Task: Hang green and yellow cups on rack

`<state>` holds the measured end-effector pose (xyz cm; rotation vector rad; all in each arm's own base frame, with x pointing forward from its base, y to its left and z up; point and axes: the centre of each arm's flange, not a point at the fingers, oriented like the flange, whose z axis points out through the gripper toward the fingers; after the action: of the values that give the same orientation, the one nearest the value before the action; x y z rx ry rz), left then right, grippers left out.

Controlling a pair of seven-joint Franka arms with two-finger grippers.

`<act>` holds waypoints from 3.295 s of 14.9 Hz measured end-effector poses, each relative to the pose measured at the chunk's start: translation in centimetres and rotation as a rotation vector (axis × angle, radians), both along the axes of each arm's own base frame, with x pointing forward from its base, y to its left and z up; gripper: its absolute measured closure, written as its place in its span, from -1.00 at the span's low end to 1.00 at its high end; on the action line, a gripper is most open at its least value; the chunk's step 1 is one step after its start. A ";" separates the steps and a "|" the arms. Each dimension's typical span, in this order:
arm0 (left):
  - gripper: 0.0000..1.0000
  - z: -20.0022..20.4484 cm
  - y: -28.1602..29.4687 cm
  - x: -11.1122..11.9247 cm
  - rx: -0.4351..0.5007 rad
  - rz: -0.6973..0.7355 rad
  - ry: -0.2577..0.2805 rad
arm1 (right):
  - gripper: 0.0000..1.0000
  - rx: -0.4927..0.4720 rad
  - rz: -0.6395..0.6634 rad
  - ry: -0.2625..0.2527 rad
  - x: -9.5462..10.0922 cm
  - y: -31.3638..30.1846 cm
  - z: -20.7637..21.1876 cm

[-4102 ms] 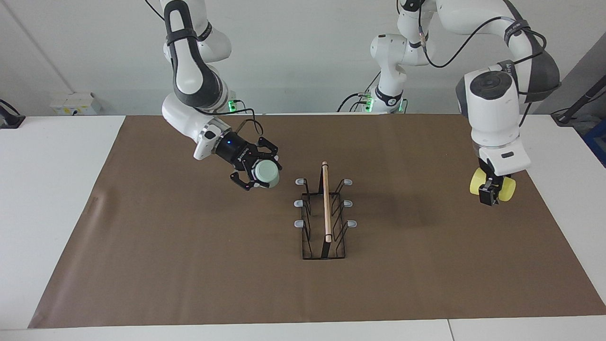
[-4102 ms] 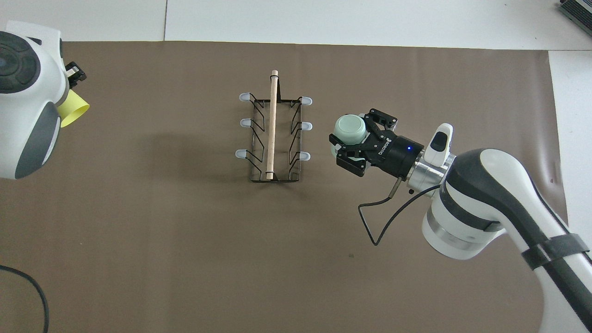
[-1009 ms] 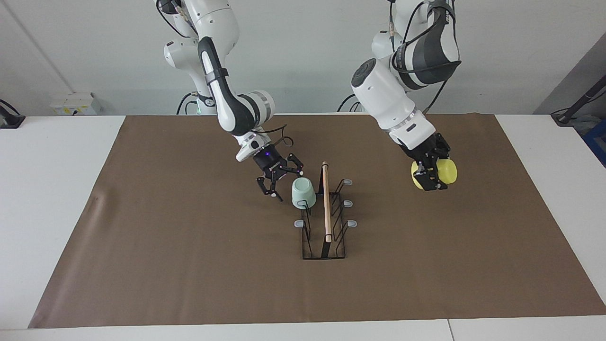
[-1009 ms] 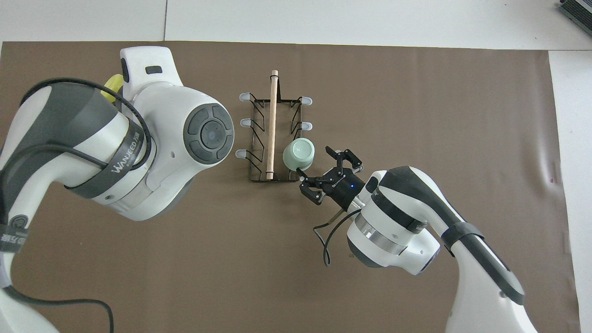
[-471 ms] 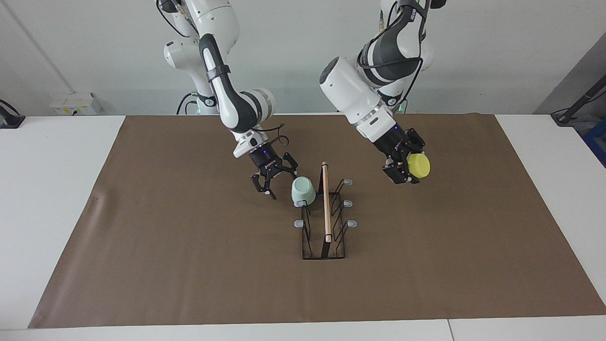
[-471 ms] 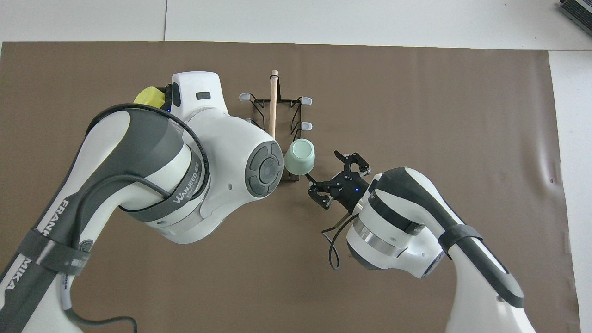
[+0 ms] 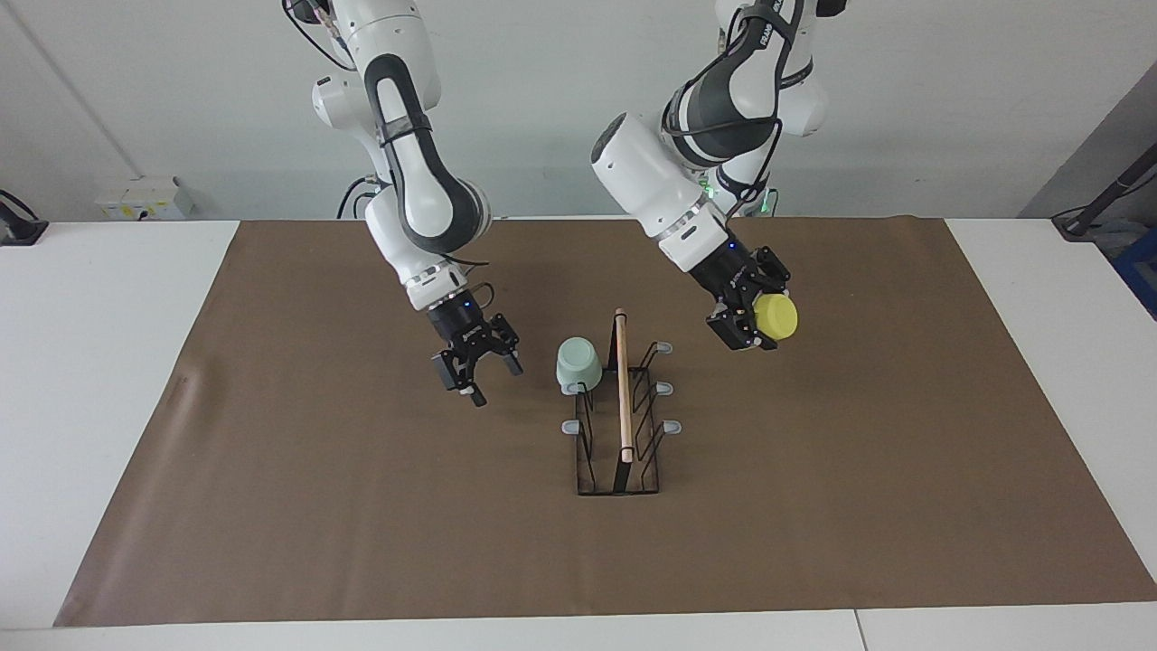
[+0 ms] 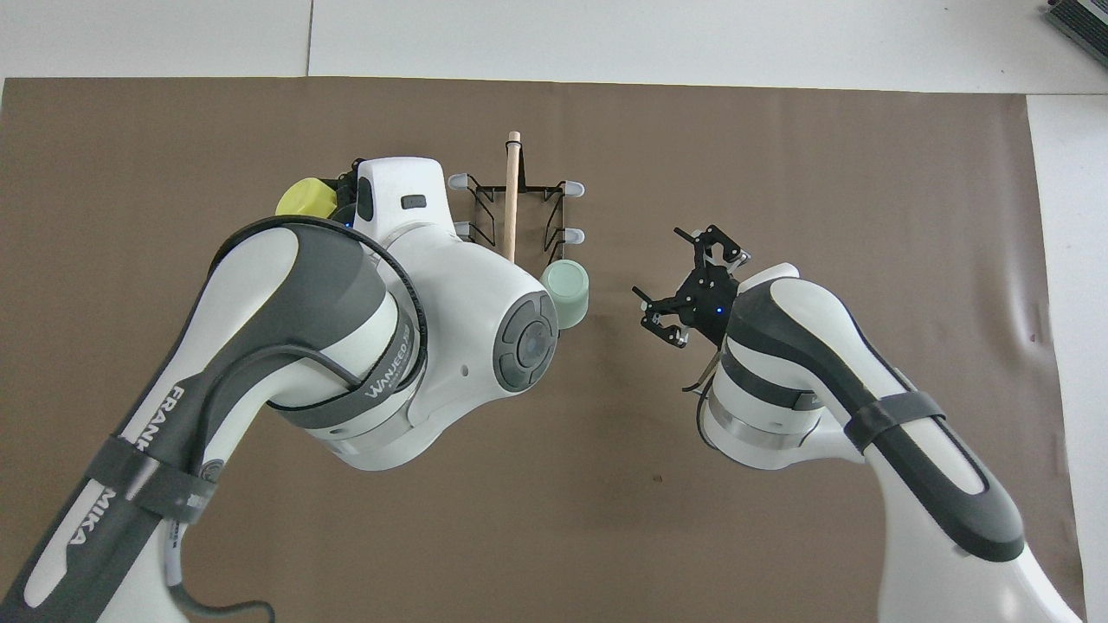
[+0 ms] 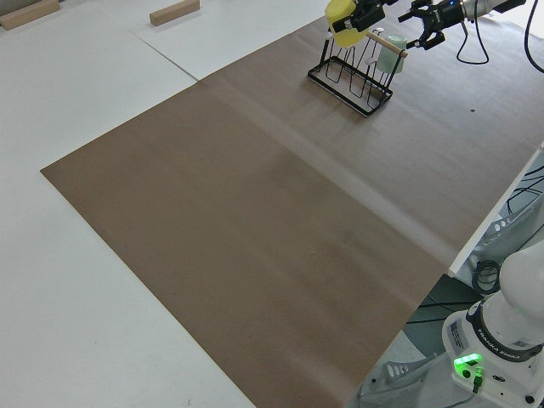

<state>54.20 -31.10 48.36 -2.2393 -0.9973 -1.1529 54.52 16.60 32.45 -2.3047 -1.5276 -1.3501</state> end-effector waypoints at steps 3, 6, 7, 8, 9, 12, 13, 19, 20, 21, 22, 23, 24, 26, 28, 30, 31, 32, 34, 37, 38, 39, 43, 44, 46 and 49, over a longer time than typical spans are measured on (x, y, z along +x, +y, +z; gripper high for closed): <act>-0.26 -2.4 -1.4 -0.1 0.017 0.006 -0.026 | -1.00 -0.086 0.121 -0.059 2.3 -3.5 0.8; -0.26 -5.1 -2.7 -0.2 0.006 0.040 -0.067 | -1.00 -0.154 0.307 -0.087 4.8 -9.1 1.7; -0.26 -5.9 -3.2 -0.3 0.000 0.060 -0.086 | -1.00 -0.173 0.369 -0.075 5.6 -11.6 2.2; -0.26 -6.4 -3.5 -0.5 0.000 0.078 -0.102 | -1.00 -0.191 0.423 -0.051 6.2 -14.1 2.9; -0.26 -6.6 -3.9 -0.9 0.001 0.096 -0.116 | -1.00 -0.204 0.473 -0.015 6.6 -16.6 3.9; -0.26 -6.5 -5.0 -2.1 -0.006 0.144 -0.167 | -1.00 -0.233 0.566 0.107 7.0 -22.6 7.1; -0.26 -6.6 -5.4 -2.5 -0.010 0.148 -0.177 | -1.00 -0.247 0.583 0.141 6.8 -23.8 7.9; -0.26 -8.4 -7.3 -4.9 0.038 0.141 -0.171 | -1.00 -0.398 0.566 0.401 5.5 -20.8 15.4; -0.26 -9.0 -7.8 -5.5 0.047 0.131 -0.165 | -1.00 -0.428 0.533 0.459 4.7 -18.9 17.6; -0.26 -9.4 -8.1 -6.1 0.054 0.124 -0.162 | -1.00 -0.442 0.491 0.512 3.7 -17.0 19.3; -0.26 -9.7 -8.3 -6.4 0.059 0.120 -0.161 | -1.00 -0.444 0.436 0.572 2.6 -15.2 20.7; -0.26 -9.6 -8.4 -6.5 0.060 0.120 -0.164 | -1.00 -0.434 0.377 0.631 1.7 -13.9 21.5; -0.26 -9.6 -8.4 -6.5 0.060 0.120 -0.165 | -1.00 -0.414 0.305 0.689 1.1 -13.0 21.9; -0.26 -9.6 -8.4 -6.5 0.060 0.120 -0.165 | -1.00 -0.362 0.138 0.793 0.7 -12.4 21.7; -0.26 -9.6 -8.4 -6.5 0.060 0.120 -0.165 | -1.00 -0.304 -0.034 0.878 0.7 -12.6 21.4; -0.26 -9.5 -8.6 -6.3 0.053 0.120 -0.171 | -1.00 -0.254 -0.185 0.963 0.4 -12.8 21.2; -0.26 -9.4 -8.8 -6.2 0.049 0.119 -0.175 | -1.00 -0.233 -0.253 1.002 0.2 -12.8 21.3; -0.26 -9.3 -8.9 -6.1 0.046 0.119 -0.177 | -1.00 -0.213 -0.325 1.038 -0.1 -12.7 21.5; -0.26 -9.3 -8.9 -5.8 0.043 0.119 -0.181 | -1.00 -0.183 -0.525 1.112 -0.8 -11.9 22.1; -0.26 -9.5 -9.2 -5.6 0.028 0.103 -0.181 | -1.00 -0.170 -0.691 1.139 -1.4 -10.0 22.6; -0.26 -9.6 -9.3 -5.6 0.026 0.101 -0.180 | -1.00 -0.165 -0.707 1.142 -1.4 -10.1 22.6; -0.26 -9.6 -9.4 -5.6 0.025 0.098 -0.179 | -1.00 -0.160 -0.715 1.144 -1.3 -10.4 22.6; -0.26 -10.0 -9.8 -5.6 0.011 0.078 -0.176 | -1.00 -0.149 -0.733 1.147 -1.2 -11.4 22.6; -0.26 -10.1 -9.9 -5.6 0.008 0.074 -0.175 | -1.00 -0.147 -0.736 1.148 -1.2 -11.7 22.6; -0.26 -10.4 -10.0 -5.6 0.010 0.070 -0.171 | -1.00 -0.139 -0.747 1.148 -1.1 -12.3 22.6; -0.25 -10.8 -10.3 -5.7 0.002 0.064 -0.163 | -1.00 -0.094 -0.778 1.084 -0.2 -13.7 23.4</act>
<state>48.45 -41.36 37.55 -2.1225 -1.1225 -1.3239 54.29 2.87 55.86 -2.9486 -0.3648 0.1250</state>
